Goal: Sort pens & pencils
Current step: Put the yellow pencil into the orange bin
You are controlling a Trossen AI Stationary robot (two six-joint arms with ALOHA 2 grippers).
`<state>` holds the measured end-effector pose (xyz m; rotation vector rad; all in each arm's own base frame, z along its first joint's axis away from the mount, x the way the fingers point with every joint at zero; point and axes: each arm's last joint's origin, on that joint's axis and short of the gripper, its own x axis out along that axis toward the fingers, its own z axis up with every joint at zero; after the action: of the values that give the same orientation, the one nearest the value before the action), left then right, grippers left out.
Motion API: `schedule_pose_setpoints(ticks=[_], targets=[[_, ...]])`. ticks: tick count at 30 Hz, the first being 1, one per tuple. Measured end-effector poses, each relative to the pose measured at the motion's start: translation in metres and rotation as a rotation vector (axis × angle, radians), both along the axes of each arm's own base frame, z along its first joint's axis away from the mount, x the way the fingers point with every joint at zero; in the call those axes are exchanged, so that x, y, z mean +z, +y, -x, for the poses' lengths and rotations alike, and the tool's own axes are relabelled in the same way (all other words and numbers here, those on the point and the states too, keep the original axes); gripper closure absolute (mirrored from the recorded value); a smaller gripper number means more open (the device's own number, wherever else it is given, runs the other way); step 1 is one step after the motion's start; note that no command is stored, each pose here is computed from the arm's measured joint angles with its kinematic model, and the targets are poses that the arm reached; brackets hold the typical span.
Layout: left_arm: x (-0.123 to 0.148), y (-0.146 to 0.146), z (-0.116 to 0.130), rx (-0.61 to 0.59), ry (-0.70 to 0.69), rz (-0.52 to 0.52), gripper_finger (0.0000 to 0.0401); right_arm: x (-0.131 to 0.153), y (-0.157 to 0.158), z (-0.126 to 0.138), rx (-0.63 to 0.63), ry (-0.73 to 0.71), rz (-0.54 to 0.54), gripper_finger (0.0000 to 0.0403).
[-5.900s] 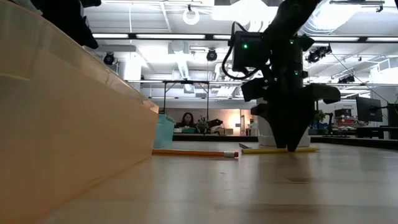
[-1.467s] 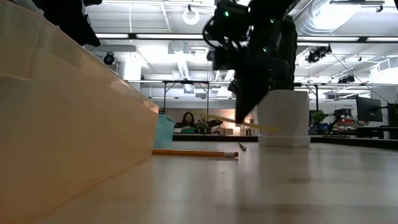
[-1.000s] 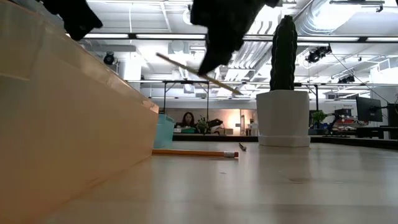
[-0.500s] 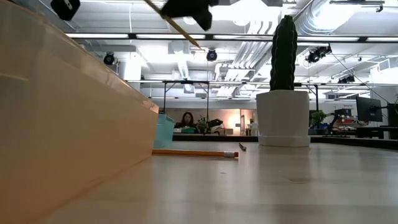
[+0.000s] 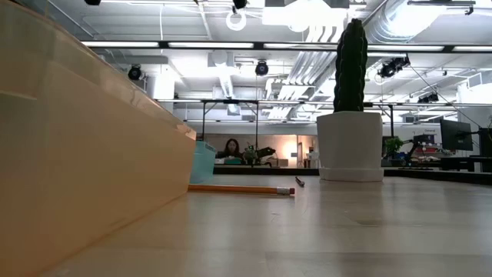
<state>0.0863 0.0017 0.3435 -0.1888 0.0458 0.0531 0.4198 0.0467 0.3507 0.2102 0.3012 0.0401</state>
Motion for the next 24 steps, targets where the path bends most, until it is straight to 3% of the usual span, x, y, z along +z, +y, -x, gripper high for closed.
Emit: schedule_pose_setpoints(ticks=[6,14,24], targets=[[-0.003,0.000,-0.017,-0.009,0.042,-0.001,0.0265,0.008,0.001,-0.002,-0.022,-0.081,-0.023,0.0396],[0.002,-0.001,-0.050,-0.058,-0.008,-0.048,0.0265,0.011,0.002,-0.002,-0.036,-0.117,-0.024,0.0396],[0.006,-0.001,-0.060,-0.060,-0.060,-0.036,0.0265,0.011,0.006,-0.002,-0.020,-0.118,0.000,0.0396]])
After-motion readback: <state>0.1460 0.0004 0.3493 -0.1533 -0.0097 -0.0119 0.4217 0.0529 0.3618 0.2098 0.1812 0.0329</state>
